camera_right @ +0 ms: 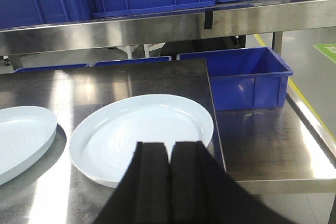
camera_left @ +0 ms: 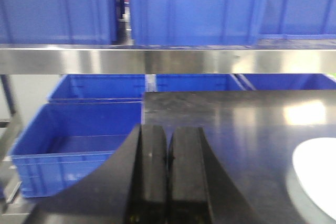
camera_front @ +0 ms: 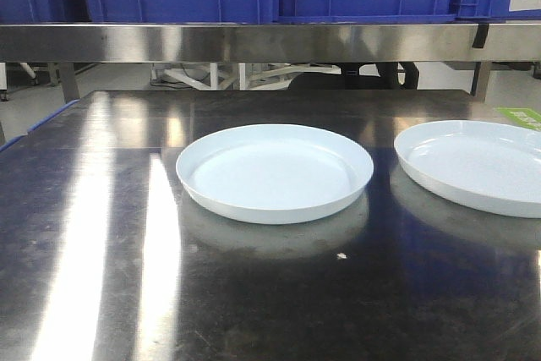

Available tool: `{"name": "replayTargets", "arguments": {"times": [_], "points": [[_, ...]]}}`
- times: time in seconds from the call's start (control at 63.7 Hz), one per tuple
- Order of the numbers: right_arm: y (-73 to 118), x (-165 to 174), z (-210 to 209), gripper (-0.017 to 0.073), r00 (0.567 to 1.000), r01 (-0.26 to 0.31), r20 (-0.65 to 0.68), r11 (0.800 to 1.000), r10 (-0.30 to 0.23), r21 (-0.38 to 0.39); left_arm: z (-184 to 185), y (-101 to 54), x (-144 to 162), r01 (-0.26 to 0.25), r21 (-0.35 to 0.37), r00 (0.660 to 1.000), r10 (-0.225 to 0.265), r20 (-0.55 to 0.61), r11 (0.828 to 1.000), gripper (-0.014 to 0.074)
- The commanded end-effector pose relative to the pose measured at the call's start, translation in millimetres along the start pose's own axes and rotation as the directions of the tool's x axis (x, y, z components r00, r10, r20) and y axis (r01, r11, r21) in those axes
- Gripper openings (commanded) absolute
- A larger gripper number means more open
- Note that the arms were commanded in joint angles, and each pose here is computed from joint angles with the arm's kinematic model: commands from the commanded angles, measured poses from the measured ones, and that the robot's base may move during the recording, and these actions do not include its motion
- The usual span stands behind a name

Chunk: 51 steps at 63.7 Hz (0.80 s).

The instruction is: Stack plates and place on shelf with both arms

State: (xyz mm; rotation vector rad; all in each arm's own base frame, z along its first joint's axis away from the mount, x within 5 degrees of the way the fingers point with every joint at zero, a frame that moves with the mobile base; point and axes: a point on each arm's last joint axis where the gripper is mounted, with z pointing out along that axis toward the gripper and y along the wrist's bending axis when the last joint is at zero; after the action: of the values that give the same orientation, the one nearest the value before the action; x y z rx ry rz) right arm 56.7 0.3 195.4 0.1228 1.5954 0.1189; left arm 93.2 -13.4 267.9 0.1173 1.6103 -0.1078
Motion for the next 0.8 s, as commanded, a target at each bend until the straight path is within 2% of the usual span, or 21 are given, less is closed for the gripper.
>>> {"name": "replayTargets", "arguments": {"times": [0.0, 0.157, 0.533, 0.581, 0.675, 0.785], "points": [[0.4, -8, -2, 0.0053, 0.995, 0.014, 0.098, 1.0, -0.013, -0.004, -1, 5.1, -18, 0.002, -0.055, 0.994, 0.005, 0.112, 0.998, 0.0081], [0.4, -8, -2, 0.0053, 0.995, 0.014, 0.098, 1.0, -0.013, -0.004, -1, 8.8, -18, 0.003, -0.094, 0.994, 0.007, 0.111, 0.996, 0.0081], [0.5, -9, -2, 0.0053, 0.994, 0.014, 0.108, 1.0, -0.013, -0.005, -1, 8.7, -17, 0.003, -0.093, 0.994, 0.007, 0.11, 0.996, 0.0081], [0.6, -10, -2, 0.0053, 0.993, 0.007, 0.122, 1.0, -0.006, -0.006, -1, 8.7, -17, 0.003, -0.093, 0.994, 0.007, 0.11, 0.996, 0.0081], [1.1, -16, -3, 0.0053, 0.984, -0.044, 0.171, 0.999, 0.046, -0.019, -1, 8.7, -17, 0.003, -0.093, 0.994, 0.007, 0.11, 0.996, 0.0081], [3.7, -27, -5, 0.0053, 0.989, -0.045, 0.137, 0.999, 0.047, -0.022, -1, 8.7, -17, 0.003, -0.093, 0.994, 0.007, 0.11, 0.996, 0.0081]]}}
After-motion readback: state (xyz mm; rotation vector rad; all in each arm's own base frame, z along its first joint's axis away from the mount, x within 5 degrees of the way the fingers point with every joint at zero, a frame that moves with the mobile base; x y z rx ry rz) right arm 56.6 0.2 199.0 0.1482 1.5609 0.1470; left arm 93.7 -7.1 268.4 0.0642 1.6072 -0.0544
